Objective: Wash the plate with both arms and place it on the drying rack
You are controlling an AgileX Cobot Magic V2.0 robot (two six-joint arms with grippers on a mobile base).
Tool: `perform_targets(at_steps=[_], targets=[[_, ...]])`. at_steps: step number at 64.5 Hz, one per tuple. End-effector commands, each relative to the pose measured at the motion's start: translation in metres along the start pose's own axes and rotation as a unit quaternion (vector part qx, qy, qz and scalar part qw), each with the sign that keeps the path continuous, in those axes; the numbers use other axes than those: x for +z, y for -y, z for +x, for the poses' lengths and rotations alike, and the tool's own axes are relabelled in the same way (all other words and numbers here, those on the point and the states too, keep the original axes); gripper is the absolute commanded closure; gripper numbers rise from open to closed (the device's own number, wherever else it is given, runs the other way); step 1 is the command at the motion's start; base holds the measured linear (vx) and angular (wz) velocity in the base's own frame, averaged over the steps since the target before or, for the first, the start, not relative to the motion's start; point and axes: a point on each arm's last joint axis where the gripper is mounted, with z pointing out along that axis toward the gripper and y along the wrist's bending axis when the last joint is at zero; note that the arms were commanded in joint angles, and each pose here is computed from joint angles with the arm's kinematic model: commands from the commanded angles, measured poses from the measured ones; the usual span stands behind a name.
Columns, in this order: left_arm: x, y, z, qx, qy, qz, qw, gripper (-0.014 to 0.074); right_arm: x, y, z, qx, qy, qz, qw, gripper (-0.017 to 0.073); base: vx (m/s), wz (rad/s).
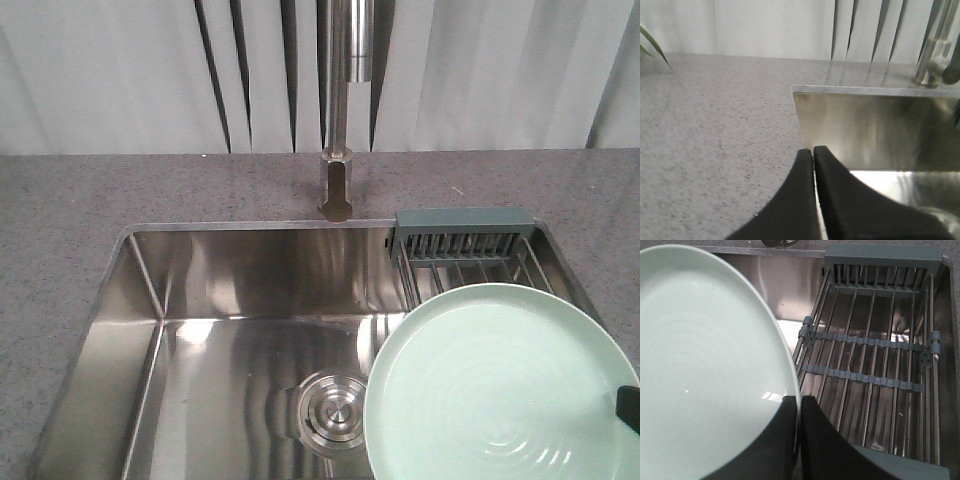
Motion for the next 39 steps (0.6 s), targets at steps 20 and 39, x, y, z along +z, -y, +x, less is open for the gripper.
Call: perform_targets(at_steps=[20,39], targets=[[-0.006,0.009,-0.026,-0.241,0.097,0.064,0.964,0.06,-0.004,-0.001,-0.012,0.007,0.039,0.003,0.999,0.0561,0.0,0.0],[-0.009,0.005,-0.037,-0.382,0.155,0.088,0.907,0.06,-0.004,-0.001,-0.012,0.007,0.039,0.003,0.999,0.0561,0.0,0.0]])
